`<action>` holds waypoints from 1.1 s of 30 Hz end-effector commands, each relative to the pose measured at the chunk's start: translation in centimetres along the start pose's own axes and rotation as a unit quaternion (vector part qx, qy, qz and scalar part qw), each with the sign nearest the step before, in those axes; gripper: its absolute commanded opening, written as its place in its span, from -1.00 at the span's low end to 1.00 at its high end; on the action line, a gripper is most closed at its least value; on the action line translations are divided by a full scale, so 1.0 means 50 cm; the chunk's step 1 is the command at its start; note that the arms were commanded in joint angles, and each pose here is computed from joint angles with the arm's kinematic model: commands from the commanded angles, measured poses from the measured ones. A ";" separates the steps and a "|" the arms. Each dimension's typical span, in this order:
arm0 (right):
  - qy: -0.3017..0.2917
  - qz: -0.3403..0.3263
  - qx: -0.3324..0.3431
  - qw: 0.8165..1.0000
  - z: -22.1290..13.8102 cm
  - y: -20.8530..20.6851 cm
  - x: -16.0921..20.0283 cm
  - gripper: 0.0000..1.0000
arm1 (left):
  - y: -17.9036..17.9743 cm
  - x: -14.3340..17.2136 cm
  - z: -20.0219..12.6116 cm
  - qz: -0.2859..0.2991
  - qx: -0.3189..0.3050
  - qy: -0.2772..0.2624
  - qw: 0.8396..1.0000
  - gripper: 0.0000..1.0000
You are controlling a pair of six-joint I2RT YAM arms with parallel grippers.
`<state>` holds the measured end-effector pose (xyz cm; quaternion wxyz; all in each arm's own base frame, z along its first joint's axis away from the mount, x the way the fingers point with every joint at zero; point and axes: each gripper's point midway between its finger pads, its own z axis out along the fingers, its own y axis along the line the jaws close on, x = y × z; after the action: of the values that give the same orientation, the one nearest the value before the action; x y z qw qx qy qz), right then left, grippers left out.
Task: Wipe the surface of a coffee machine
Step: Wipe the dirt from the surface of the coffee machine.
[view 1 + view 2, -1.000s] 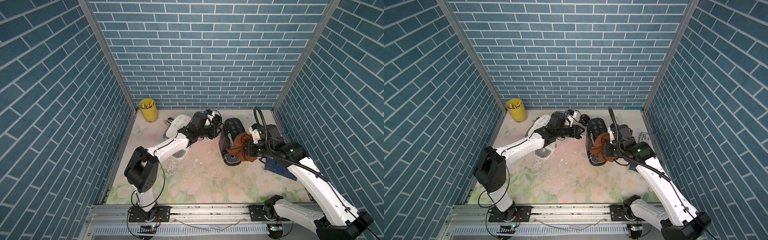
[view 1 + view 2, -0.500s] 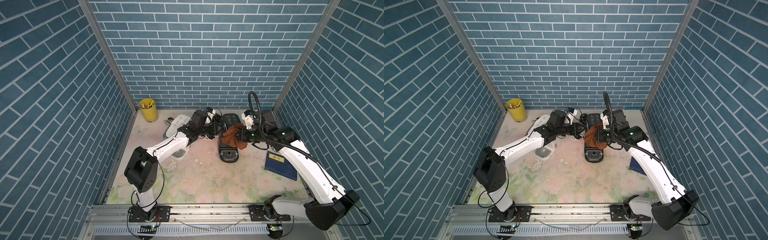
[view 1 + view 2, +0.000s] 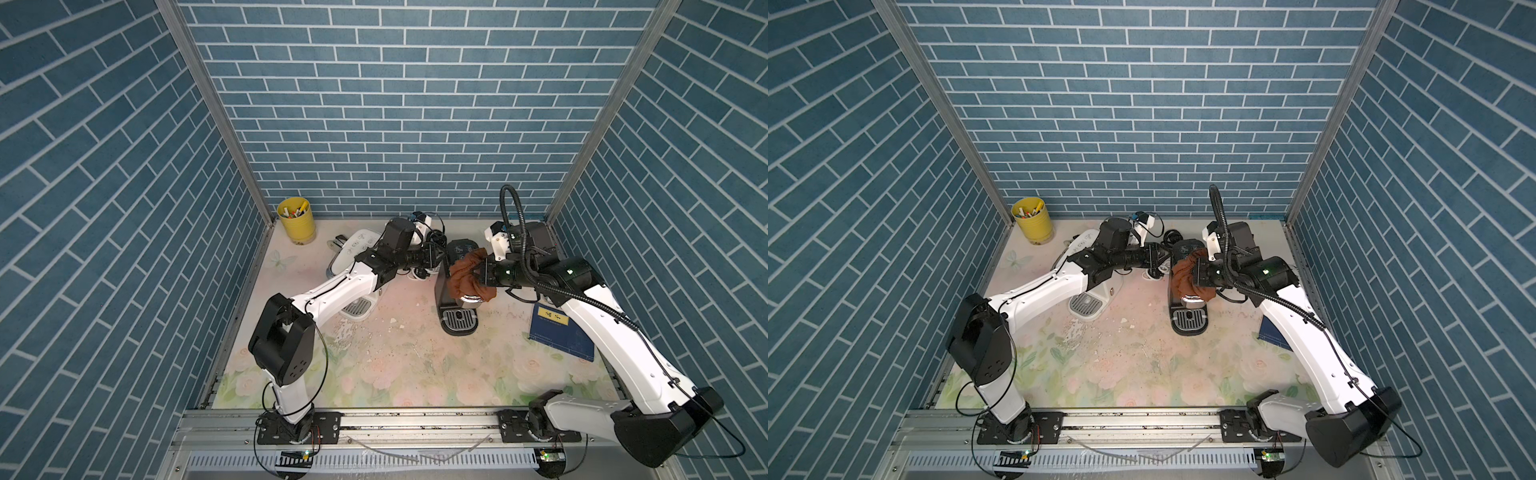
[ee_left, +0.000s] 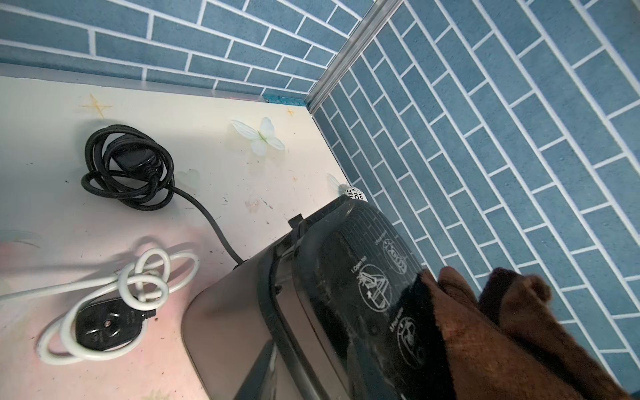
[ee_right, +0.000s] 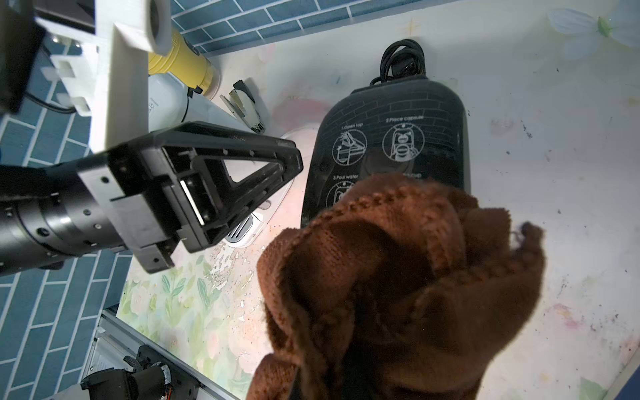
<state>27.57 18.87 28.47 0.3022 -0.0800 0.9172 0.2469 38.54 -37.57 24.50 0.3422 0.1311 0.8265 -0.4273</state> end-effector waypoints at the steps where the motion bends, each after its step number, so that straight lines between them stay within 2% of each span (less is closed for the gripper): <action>1: -0.001 0.011 -0.001 1.000 -0.010 -0.006 0.017 -1.00 | -0.003 0.002 -0.008 -0.002 0.006 -0.003 1.000 -0.29; 4: 0.003 0.010 -0.010 1.000 -0.003 0.001 0.013 -1.00 | -0.006 -0.001 -0.011 -0.002 0.009 -0.006 1.000 -0.29; 8: -0.003 0.000 0.003 1.000 0.027 -0.004 -0.030 -1.00 | -0.012 -0.009 -0.017 0.001 0.008 -0.010 1.000 -0.29; 12: -0.019 0.030 -0.014 0.999 0.076 -0.031 -0.091 -1.00 | -0.022 -0.016 -0.023 0.003 0.011 -0.009 1.000 -0.29; 15: -0.018 0.046 -0.011 0.999 0.107 -0.060 -0.112 -1.00 | -0.028 -0.018 -0.025 0.003 0.012 -0.005 1.000 -0.29; 21: -0.039 0.081 -0.021 0.996 0.109 -0.085 -0.089 -1.00 | -0.041 -0.020 -0.030 0.004 0.013 -0.008 1.000 -0.29; 24: -0.053 0.119 -0.022 0.991 0.111 -0.120 -0.066 -1.00 | -0.061 -0.030 -0.032 0.003 0.024 -0.015 1.000 -0.28; 33: -0.108 0.202 -0.099 0.968 0.129 -0.156 -0.056 -1.00 | -0.123 -0.045 -0.029 0.020 0.052 -0.022 0.998 -0.25</action>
<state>35.86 15.36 26.39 0.3866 0.0595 0.8385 0.3794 36.81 -39.44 27.92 0.3464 0.1454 0.8100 -0.4503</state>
